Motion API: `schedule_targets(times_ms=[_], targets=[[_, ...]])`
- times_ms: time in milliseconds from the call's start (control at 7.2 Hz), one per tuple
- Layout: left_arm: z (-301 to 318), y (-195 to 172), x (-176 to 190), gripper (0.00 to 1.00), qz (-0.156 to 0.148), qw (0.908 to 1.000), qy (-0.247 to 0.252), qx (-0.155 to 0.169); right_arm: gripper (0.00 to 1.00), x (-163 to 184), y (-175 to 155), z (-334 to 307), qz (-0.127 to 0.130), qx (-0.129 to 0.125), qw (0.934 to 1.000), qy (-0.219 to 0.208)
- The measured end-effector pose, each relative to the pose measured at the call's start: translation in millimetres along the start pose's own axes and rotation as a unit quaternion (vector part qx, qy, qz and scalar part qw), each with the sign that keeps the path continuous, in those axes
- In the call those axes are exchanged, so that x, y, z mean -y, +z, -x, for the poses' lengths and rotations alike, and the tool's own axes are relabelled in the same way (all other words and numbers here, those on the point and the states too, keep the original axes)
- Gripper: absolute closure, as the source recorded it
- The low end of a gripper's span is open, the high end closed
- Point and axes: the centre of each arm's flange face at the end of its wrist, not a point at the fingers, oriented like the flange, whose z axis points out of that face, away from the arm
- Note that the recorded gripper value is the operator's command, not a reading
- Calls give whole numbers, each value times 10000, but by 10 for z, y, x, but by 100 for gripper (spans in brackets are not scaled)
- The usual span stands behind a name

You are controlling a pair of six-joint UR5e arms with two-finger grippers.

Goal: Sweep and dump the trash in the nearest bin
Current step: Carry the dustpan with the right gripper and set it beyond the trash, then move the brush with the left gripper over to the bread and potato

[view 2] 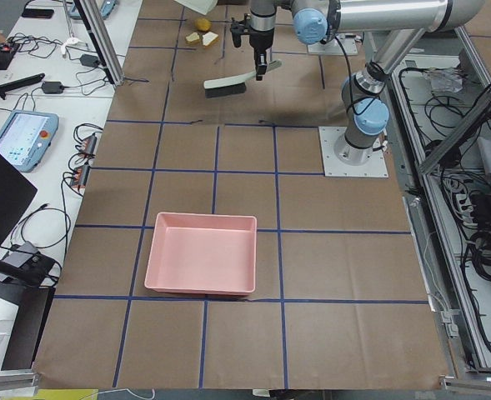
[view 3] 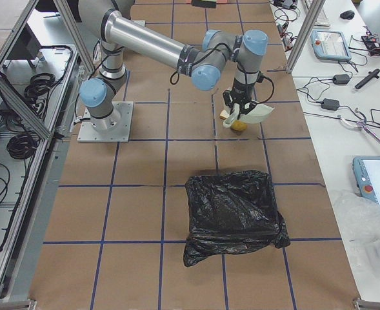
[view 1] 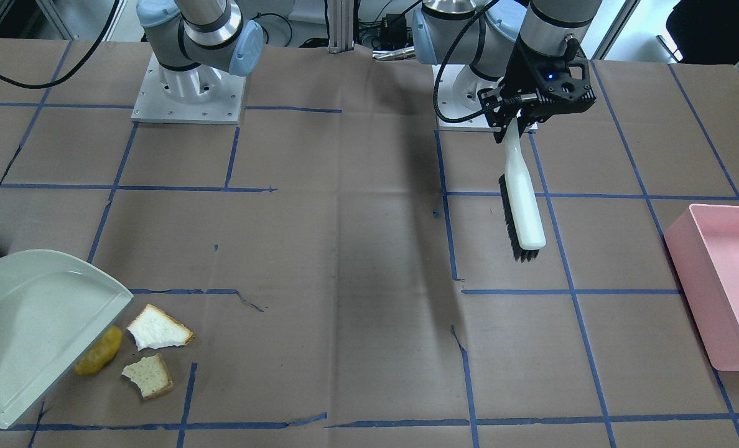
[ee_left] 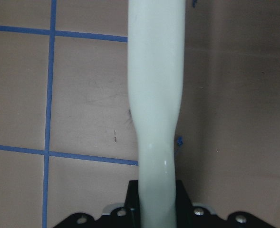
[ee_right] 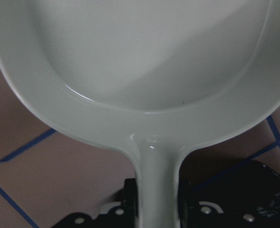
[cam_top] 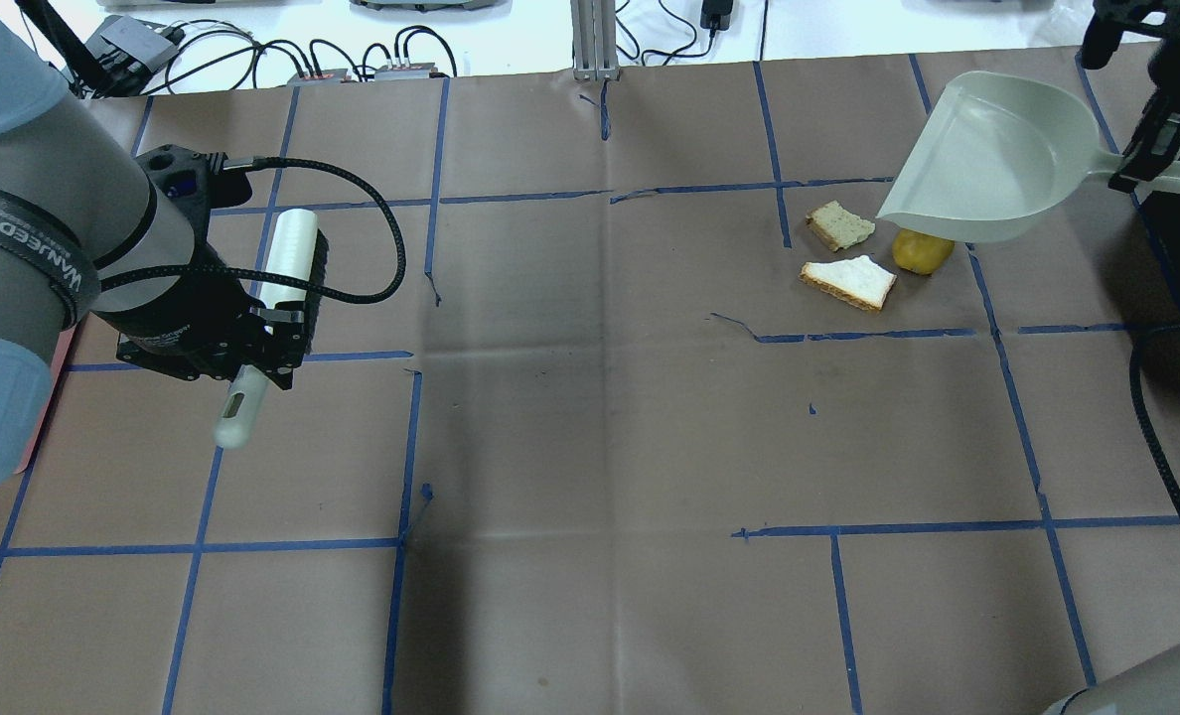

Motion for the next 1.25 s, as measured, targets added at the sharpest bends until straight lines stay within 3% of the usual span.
schedule_targets(times_ms=[278,556,973,1251], targets=[[-18,80,62,100,140,9999,27,2,97,-312,110,-197,174,-271,9965,-765],[-51,163,86,100,248,9996,143,-4,99,-571,490,-514,317,-539,9895,-1303],[-355,299,197,100,324,9979,453,-337,100,-620,879,-737,392,-722,9775,-1941],[-956,446,397,100,28,9943,1004,-371,100,-580,1106,-831,360,-737,9734,-2139]])
